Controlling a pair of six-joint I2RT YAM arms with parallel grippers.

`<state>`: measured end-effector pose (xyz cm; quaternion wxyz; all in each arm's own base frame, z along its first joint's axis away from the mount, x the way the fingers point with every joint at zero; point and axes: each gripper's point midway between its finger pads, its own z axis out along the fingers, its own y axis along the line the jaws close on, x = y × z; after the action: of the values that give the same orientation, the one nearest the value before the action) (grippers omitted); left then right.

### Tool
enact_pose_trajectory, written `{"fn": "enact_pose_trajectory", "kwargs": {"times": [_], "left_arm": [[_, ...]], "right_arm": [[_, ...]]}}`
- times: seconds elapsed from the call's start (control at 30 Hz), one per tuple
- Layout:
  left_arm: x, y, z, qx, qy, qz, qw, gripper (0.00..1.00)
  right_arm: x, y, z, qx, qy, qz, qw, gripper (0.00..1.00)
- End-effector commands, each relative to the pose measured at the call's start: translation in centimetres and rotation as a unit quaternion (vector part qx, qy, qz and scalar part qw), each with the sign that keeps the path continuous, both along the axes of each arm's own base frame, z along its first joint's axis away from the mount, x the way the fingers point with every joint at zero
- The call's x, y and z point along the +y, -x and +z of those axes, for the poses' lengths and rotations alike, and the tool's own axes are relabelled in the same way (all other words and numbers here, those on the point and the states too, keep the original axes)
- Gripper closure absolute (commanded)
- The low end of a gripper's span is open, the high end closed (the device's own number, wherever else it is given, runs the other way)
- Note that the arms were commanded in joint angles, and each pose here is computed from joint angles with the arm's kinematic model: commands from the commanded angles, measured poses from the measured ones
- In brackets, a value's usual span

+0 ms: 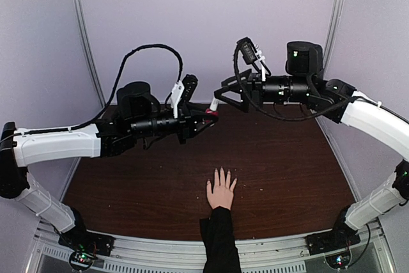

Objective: Paint the nails
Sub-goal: Unscrew the nail polish bottle cap from the nail polish bottle.

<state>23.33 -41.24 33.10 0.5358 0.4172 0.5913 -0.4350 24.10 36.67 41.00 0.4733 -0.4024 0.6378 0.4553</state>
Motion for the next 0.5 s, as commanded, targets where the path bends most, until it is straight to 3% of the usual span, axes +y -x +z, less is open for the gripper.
{"fn": "enact_pose_trajectory", "kwargs": {"times": [0.0,0.47], "left_arm": [[1.1,-2.1,1.6,-0.009,0.029,0.068,0.997,1.0],[2.3,-5.2,0.2,-0.006,0.022,0.165,0.986,1.0]], "right_arm": [[0.1,-3.2,-1.8,0.045,0.005,-0.075,0.996,0.31],[2.4,-6.4,-3.9,0.114,-0.014,-0.104,0.988,0.47]]}}
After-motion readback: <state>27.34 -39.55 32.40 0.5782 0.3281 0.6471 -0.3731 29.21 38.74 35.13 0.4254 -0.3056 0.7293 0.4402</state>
